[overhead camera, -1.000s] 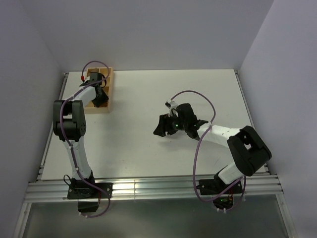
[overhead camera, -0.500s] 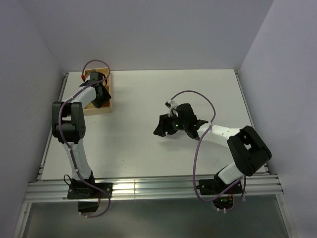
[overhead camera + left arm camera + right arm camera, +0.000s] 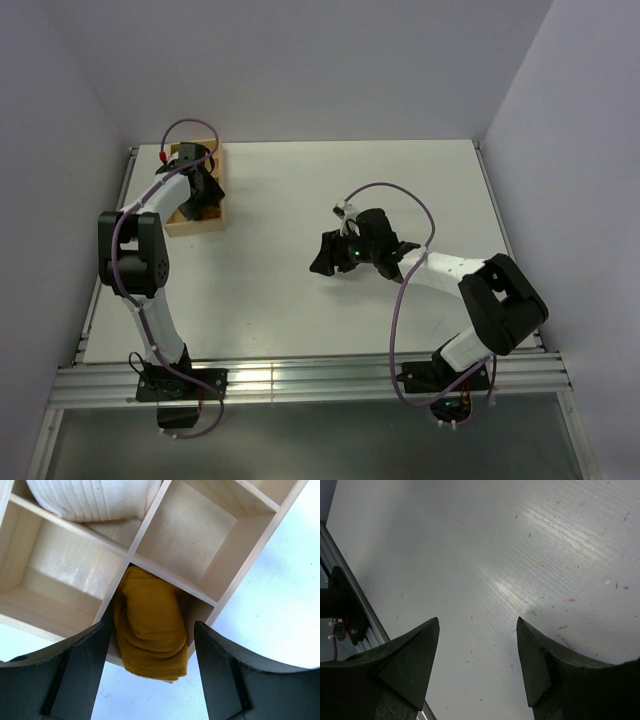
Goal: Roll the socks
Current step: Place the sock in the storage box.
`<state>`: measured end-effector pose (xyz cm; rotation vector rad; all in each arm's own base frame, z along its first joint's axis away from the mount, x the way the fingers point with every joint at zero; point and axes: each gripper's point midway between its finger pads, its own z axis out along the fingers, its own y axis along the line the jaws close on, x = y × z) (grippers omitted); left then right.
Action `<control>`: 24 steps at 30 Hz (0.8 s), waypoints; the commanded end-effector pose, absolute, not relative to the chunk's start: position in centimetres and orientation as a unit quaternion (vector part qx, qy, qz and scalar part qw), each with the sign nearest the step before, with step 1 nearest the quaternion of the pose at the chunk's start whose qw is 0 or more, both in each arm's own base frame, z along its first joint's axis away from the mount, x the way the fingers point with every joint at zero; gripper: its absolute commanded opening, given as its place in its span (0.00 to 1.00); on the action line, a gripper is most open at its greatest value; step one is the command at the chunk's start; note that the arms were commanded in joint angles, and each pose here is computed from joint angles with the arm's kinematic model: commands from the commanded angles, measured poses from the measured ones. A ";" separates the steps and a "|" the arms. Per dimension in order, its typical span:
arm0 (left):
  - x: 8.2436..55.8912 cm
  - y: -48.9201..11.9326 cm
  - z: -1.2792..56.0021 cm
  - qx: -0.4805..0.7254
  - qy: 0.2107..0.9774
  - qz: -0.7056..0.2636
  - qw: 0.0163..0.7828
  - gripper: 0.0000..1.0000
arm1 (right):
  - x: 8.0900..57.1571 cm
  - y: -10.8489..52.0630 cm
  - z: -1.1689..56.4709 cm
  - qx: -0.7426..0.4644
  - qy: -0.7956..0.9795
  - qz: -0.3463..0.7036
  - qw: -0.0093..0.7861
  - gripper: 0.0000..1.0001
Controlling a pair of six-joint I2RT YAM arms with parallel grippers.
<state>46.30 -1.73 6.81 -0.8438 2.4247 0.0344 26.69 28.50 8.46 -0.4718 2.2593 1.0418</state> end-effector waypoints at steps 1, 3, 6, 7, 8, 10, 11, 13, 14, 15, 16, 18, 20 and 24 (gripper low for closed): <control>44.4 -1.4 7.1 -0.322 0.910 0.030 0.262 0.74 | 27.0 28.4 9.1 -0.187 0.842 0.396 0.315 0.70; 44.2 -1.4 7.7 -0.326 0.905 0.026 0.272 0.68 | 27.0 28.4 9.1 -0.187 0.842 0.396 0.315 0.70; 44.0 -1.5 9.3 -0.330 0.897 0.011 0.295 0.56 | 27.0 28.5 9.0 -0.187 0.841 0.399 0.312 0.70; 43.9 -1.5 9.8 -0.331 0.894 0.009 0.301 0.53 | 26.9 28.5 8.9 -0.187 0.842 0.399 0.311 0.70; 43.9 -1.5 10.1 -0.332 0.892 0.006 0.306 0.50 | 27.0 28.5 8.9 -0.188 0.842 0.399 0.312 0.70; 43.8 -1.7 11.2 -0.330 0.888 -0.008 0.320 0.48 | 27.0 28.6 9.0 -0.188 0.841 0.400 0.312 0.70; 43.7 -1.8 11.4 -0.329 0.888 -0.011 0.323 0.48 | 27.0 28.6 9.0 -0.188 0.841 0.400 0.312 0.70; 43.9 -2.2 11.9 -0.323 0.886 -0.026 0.331 0.48 | 27.0 28.6 8.9 -0.188 0.842 0.400 0.311 0.70; 43.8 -2.3 12.0 -0.322 0.887 -0.030 0.331 0.48 | 26.9 28.6 8.9 -0.189 0.841 0.401 0.310 0.69; 43.7 -2.4 11.8 -0.322 0.887 -0.032 0.329 0.49 | 26.9 28.6 8.8 -0.189 0.841 0.401 0.309 0.69; 43.7 -2.5 11.9 -0.320 0.888 -0.032 0.328 0.49 | 26.9 28.6 8.8 -0.189 0.841 0.402 0.308 0.69; 43.6 -2.4 11.9 -0.322 0.887 -0.032 0.328 0.50 | 26.8 28.7 8.8 -0.191 0.840 0.404 0.308 0.69; 43.3 -2.4 11.9 -0.323 0.888 -0.030 0.324 0.49 | 26.9 28.7 8.7 -0.189 0.841 0.403 0.307 0.69; 42.5 -2.3 11.2 -0.326 0.891 -0.027 0.316 0.35 | 26.9 28.7 8.8 -0.189 0.841 0.403 0.307 0.69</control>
